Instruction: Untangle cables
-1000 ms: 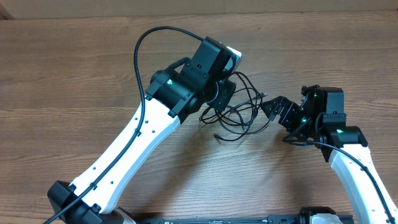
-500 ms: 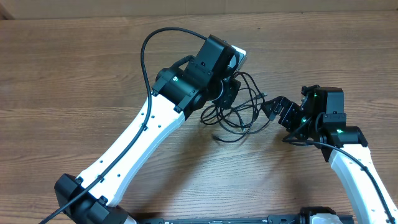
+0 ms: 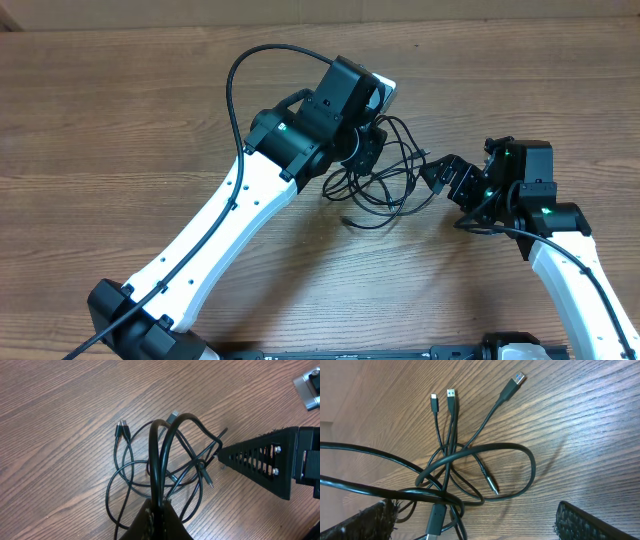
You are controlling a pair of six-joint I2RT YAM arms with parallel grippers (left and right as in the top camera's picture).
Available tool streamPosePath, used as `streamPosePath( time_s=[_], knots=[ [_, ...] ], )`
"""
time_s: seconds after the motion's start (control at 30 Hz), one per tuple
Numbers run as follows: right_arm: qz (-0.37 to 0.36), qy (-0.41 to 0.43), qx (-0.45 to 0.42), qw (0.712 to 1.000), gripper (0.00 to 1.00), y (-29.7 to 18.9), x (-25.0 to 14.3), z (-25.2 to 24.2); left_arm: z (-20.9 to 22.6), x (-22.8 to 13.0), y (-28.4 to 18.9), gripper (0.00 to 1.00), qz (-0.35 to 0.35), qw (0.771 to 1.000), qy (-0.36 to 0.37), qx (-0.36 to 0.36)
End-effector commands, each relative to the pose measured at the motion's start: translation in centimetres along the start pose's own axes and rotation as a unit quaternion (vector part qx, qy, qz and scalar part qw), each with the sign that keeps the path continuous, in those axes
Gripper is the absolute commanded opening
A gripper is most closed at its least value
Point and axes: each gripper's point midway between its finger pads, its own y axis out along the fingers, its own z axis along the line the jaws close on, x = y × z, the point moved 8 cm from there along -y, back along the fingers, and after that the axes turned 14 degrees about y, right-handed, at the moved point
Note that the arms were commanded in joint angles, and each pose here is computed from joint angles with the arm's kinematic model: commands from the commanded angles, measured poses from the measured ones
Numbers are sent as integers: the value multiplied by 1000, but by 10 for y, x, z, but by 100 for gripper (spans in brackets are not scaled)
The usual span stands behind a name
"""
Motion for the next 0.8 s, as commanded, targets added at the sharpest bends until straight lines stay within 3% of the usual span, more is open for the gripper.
streamPosePath(
  time_s=[0.0, 0.57, 0.77],
  knots=[
    [-10, -5, 7, 1000, 100, -3, 4, 7, 0, 6, -5, 4, -13, 1000, -5, -4],
    [-10, -5, 7, 1000, 100, -3, 4, 7, 0, -1, -5, 4, 8, 1000, -7, -6],
    [-18, -11, 19, 1000, 100, -4, 6, 10, -8, -5, -6, 4, 19, 999, 8, -50]
  ],
)
